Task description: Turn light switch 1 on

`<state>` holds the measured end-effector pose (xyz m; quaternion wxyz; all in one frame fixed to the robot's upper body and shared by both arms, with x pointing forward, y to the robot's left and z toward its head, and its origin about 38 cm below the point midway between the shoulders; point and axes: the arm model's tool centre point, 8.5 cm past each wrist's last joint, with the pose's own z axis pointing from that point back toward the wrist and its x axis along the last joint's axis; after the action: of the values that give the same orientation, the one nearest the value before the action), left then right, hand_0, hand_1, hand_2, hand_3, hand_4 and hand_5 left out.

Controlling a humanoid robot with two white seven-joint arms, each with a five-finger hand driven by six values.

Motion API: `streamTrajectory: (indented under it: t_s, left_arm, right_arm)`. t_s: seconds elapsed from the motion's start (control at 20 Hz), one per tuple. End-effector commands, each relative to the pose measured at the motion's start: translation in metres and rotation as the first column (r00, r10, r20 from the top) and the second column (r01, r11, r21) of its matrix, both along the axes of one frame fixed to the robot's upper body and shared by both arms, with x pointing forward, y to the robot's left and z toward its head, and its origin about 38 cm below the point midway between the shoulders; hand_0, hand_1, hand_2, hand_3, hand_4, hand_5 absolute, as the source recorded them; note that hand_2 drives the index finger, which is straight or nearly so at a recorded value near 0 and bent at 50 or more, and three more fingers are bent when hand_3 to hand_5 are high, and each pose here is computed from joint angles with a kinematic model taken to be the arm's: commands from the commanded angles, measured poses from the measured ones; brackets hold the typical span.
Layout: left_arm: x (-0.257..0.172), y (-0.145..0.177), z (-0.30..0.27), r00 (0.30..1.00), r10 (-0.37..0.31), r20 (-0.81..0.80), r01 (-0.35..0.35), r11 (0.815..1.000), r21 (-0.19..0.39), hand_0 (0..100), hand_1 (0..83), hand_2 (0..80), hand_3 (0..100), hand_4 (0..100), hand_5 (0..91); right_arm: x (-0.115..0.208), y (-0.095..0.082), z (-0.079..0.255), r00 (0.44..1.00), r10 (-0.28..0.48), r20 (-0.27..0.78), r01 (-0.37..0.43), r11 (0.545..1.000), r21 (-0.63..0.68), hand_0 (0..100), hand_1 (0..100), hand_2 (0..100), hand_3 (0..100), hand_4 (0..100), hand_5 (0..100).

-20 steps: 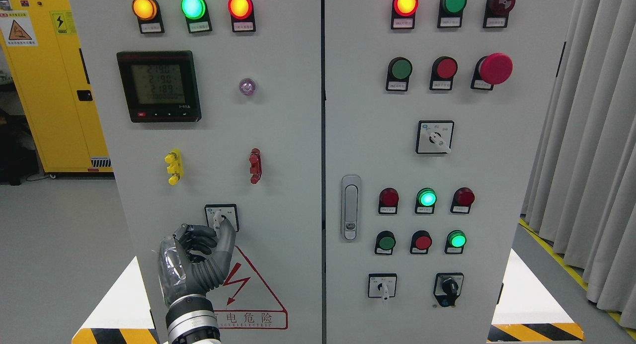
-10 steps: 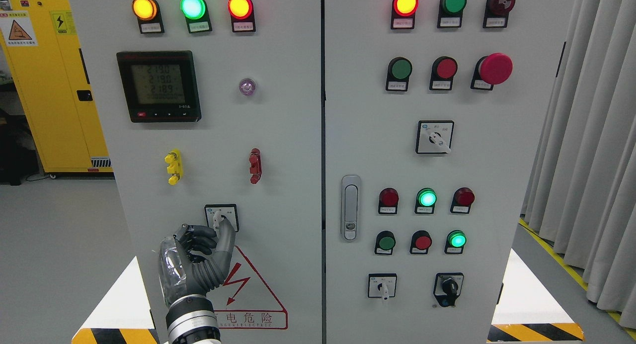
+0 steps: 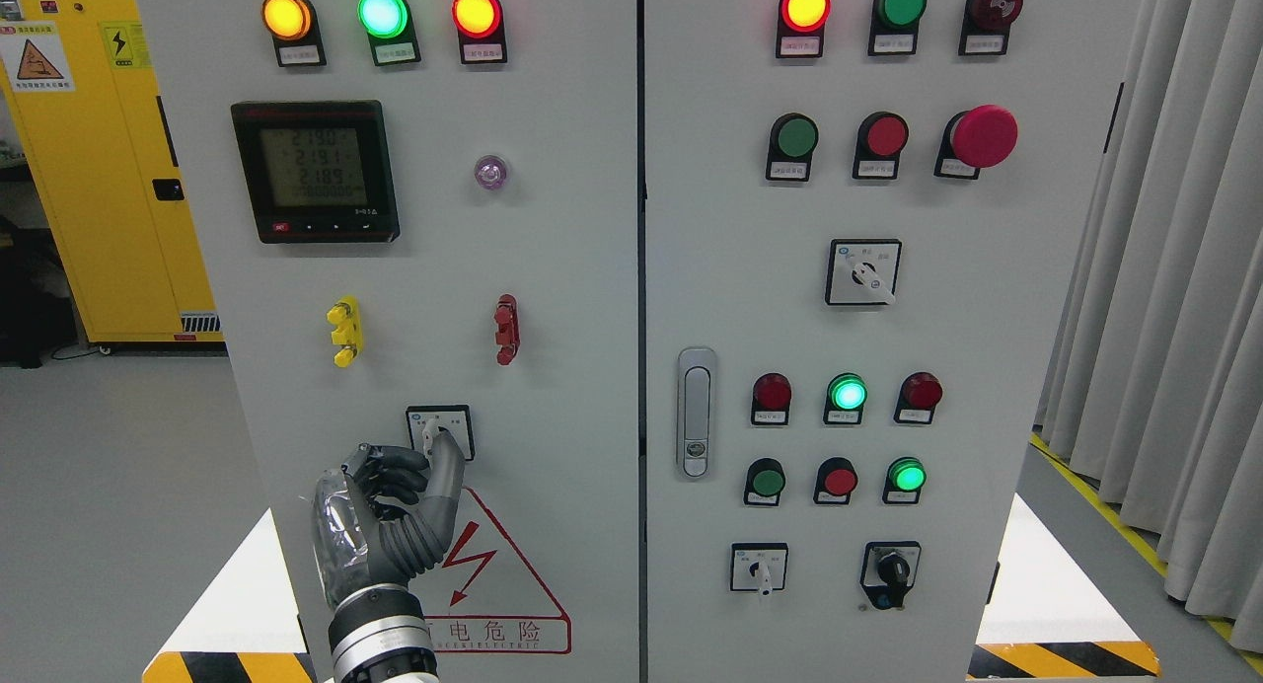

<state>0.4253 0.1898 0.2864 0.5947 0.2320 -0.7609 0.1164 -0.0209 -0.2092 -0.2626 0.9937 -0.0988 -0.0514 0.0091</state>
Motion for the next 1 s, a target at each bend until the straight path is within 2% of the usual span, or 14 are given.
streamTrajectory:
  t_s: [0.0,0.95]
  left_arm:
    - [0.0004,0.0,0.0,1.0,0.0,-0.001,0.0,1.0,0.0,48,60.3,66.5,83,81,75.3]
    - [0.0024,-0.0007,-0.0015,1.0,-0.005,-0.009,0.005,1.0,0.0,60,58.8,66.7,84,82,75.6]
  right_arm:
    - [-0.0005,-0.0002,0.0,1.0,-0.029,-0.001,0.029,1.0,0.001,0,50,4,0,0,0]
    - [-0.0005,-0.0002,0.0,1.0,-0.029,-0.001,0.029,1.0,0.001,0,50,4,0,0,0]
